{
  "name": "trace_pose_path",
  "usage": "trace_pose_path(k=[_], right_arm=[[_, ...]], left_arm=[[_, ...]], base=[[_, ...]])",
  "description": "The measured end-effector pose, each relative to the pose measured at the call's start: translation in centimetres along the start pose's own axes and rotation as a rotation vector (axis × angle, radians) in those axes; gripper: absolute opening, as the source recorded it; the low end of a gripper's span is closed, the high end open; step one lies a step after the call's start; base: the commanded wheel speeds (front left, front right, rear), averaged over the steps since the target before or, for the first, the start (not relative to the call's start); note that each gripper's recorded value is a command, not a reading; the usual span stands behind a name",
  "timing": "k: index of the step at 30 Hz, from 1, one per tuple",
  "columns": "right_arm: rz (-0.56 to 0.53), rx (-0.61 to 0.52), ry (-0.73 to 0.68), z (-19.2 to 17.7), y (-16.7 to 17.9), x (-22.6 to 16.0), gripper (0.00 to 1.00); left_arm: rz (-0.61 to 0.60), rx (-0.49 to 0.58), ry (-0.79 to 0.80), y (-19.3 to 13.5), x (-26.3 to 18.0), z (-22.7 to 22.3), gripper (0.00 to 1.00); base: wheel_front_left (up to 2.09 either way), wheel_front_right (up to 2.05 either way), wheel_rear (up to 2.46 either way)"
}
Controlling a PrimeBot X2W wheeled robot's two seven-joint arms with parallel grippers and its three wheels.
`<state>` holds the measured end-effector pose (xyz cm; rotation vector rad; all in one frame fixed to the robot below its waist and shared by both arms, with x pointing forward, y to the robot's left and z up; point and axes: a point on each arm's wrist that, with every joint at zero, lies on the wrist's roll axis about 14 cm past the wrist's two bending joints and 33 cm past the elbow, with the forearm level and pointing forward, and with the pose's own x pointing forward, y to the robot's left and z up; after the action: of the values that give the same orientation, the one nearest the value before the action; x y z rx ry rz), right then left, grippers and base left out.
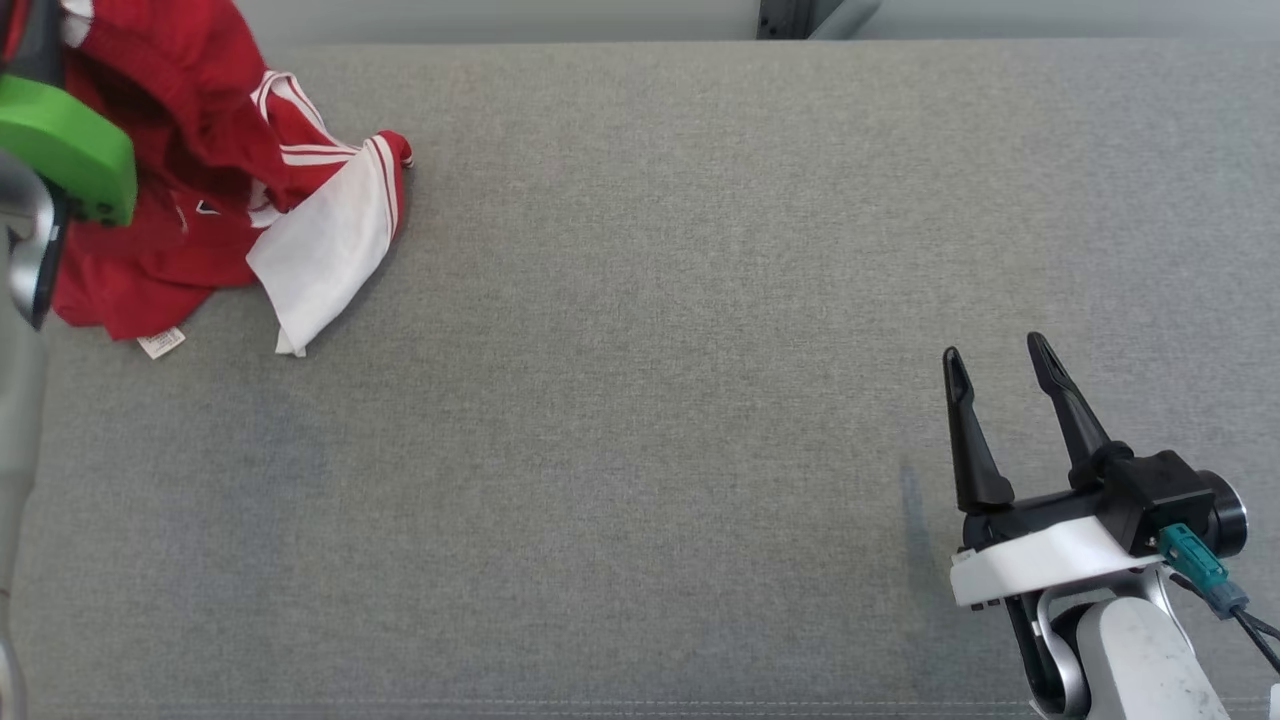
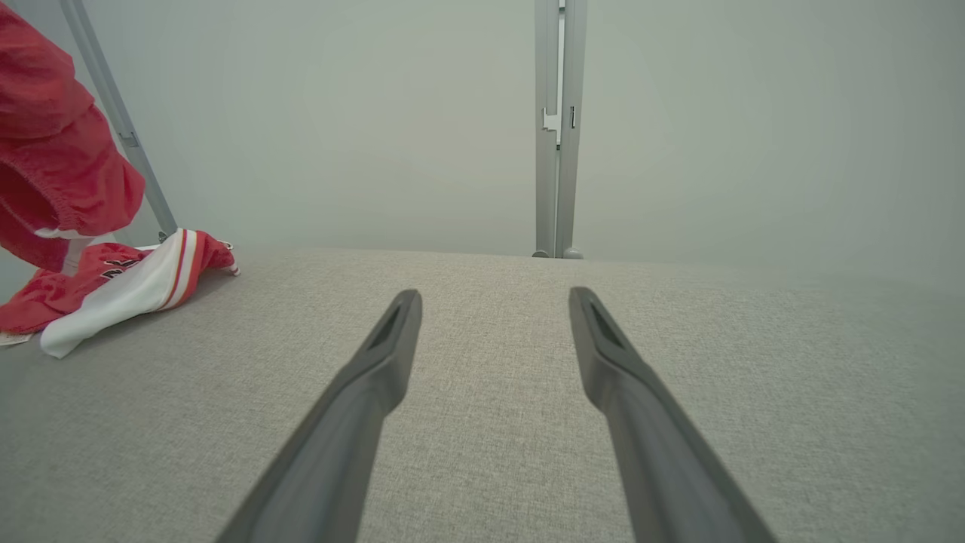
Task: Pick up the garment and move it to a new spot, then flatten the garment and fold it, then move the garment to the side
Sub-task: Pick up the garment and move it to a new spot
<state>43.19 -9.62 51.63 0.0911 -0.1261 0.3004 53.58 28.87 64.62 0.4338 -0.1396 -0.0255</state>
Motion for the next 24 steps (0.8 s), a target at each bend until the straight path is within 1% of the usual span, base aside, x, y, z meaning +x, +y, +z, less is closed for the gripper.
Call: trace_pose_path(k=[6,11,16,20,24], right_arm=[[-0.075,-0.014,-0.031,1.9,-2.0,-2.5,1.0],[-0.153,-0.028,-0.05,3.1,-4.2,-4.7,1.0],[-0.211,-0.041,-0.064,4.0,-5.7,-6.6,1.0],[-0.245,-0.049,-0.069,4.3,-6.6,-7.6,1.0],[-0.266,-0.05,-0.066,4.3,-7.1,-8.2,1.0]], left_arm=[[-0.104,-0.063,-0.119,-5.1,0.9,5.8,0.0],[-0.233,-0.139,-0.159,-11.6,0.8,7.7,0.0],[-0.365,-0.26,-0.155,-19.3,-0.4,8.2,0.0],[-0.471,-0.349,-0.119,-25.7,-2.1,7.7,0.0],[-0.556,-0.388,-0.045,-30.6,-4.1,5.6,0.0]], base=[[0.0,0.0,0.0],[0.0,0.0,0.0],[0.0,0.0,0.0],[0.0,0.0,0.0],[0.0,0.0,0.0]])
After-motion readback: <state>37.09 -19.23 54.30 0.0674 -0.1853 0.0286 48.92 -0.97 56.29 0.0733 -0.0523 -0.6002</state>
